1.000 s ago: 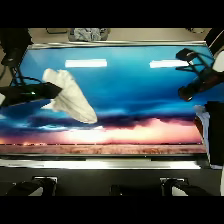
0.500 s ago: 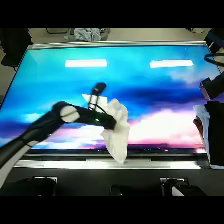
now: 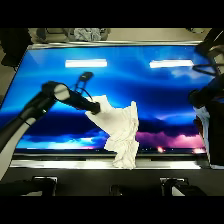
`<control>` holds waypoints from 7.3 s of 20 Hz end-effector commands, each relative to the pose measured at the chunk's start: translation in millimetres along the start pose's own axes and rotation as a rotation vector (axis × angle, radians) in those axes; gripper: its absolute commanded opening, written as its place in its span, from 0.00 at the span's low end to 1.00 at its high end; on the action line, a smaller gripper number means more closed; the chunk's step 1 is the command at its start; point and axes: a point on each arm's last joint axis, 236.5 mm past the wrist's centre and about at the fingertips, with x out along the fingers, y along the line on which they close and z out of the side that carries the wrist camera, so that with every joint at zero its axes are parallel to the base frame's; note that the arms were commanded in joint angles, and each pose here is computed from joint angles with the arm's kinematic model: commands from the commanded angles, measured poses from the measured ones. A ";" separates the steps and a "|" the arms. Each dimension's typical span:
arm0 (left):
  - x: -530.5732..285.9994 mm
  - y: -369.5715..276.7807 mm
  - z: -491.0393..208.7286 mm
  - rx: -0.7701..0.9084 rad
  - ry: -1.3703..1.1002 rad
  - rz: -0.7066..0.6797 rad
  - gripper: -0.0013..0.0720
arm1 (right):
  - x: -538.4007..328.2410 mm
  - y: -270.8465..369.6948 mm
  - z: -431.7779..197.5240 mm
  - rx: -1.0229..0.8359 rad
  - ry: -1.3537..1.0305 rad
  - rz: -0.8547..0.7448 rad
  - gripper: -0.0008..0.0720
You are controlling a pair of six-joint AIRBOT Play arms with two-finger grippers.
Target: Fold the shirts.
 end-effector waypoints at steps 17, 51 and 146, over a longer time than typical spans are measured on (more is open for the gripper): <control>117.8 68.1 -23.0 -0.338 0.213 -0.136 0.71 | 144.4 227.1 -117.1 -0.103 0.332 0.674 0.99; -466.4 42.3 35.0 -0.103 -1.125 0.256 0.05 | -256.8 -66.0 4.2 0.117 -0.564 -0.702 0.07; -482.0 36.2 -21.8 -0.121 -1.056 0.293 0.05 | -214.0 -45.4 13.8 0.088 -0.478 -0.347 0.07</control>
